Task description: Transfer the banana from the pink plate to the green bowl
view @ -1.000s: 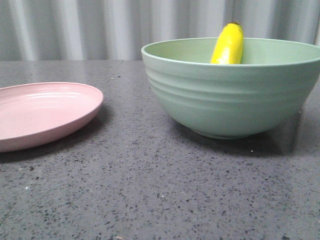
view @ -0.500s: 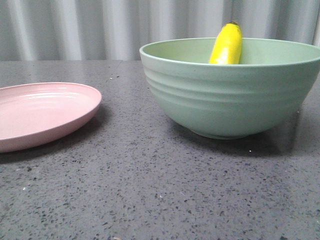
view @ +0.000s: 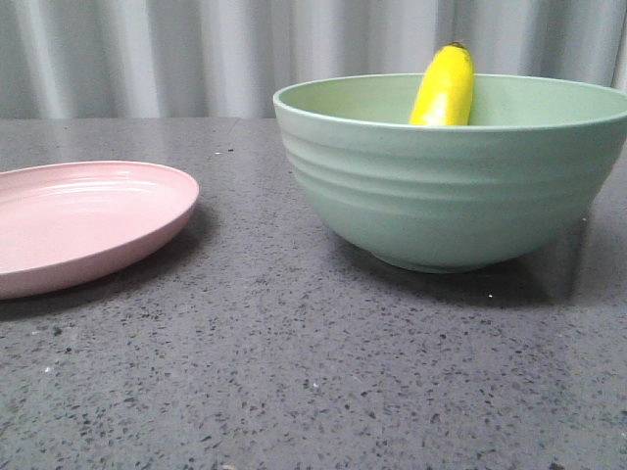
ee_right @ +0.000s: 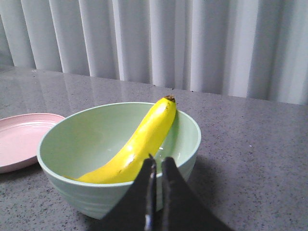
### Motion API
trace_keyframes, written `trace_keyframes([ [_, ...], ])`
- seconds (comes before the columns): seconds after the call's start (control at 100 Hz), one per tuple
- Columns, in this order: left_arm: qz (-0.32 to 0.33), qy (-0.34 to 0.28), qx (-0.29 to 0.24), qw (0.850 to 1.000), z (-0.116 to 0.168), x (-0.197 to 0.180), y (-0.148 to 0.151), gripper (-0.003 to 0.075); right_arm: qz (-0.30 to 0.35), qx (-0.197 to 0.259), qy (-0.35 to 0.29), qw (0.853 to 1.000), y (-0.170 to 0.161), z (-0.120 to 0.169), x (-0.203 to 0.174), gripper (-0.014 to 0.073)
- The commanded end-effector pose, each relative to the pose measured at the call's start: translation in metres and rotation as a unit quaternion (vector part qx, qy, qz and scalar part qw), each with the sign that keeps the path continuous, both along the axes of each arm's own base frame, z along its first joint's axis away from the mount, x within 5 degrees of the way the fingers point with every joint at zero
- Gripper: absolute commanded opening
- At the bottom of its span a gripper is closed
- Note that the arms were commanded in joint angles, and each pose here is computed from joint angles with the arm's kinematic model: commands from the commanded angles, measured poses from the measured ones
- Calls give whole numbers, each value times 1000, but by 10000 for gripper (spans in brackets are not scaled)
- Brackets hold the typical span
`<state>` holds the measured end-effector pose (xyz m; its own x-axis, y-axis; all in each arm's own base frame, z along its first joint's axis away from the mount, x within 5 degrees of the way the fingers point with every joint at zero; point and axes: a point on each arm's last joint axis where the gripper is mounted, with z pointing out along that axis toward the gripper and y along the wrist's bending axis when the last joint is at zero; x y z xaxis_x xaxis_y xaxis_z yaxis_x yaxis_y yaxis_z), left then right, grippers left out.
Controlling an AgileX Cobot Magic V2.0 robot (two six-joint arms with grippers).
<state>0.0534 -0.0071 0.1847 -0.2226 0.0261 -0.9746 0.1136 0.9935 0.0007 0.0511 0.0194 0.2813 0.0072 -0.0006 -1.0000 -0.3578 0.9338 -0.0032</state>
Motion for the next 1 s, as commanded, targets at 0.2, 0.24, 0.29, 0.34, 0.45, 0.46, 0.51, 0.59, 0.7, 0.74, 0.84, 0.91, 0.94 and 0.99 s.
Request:
trace_keyframes([
  [0.2,4,-39,-4,999,3,0,1,-20,-3,9,-49,999,-1,15,-1,-69],
  [0.24,4,-39,-4,999,3,0,1,-20,-3,9,-49,999,-1,15,-1,-69],
  [0.29,4,-39,-4,999,3,0,1,-20,-3,9,-49,999,-1,15,-1,-69],
  [0.34,4,-39,-4,999,3,0,1,-20,-3,9,-49,999,-1,15,-1,-69],
  [0.45,4,-39,-4,999,3,0,1,-20,-3,9,-49,999,-1,15,-1,-69],
  [0.46,4,-39,-4,999,3,0,1,-20,-3,9,-49,999,-1,15,-1,-69],
  [0.51,4,-39,-4,999,3,0,1,-20,-3,9,-49,999,-1,15,-1,-69],
  [0.59,4,-39,-4,999,3,0,1,-20,-3,9,-49,999,-1,15,-1,-69],
  [0.7,4,-39,-4,999,3,0,1,-20,-3,8,-46,999,0,10,0,-69],
  [0.74,4,-39,-4,999,3,0,1,-20,-3,8,-46,999,0,7,1,-69],
  [0.84,4,-39,-4,999,3,0,1,-20,-17,13,-61,998,0,-4,5,-69],
  [0.91,4,-39,-4,999,3,0,1,-20,-37,21,-83,996,-2,-12,8,-69],
  [0.94,4,-39,-4,999,3,0,1,-20,-49,31,-96,994,-3,-16,9,-69],
  [0.99,4,-39,-4,999,3,0,1,-20,-65,40,-118,990,-5,-21,10,-69],
])
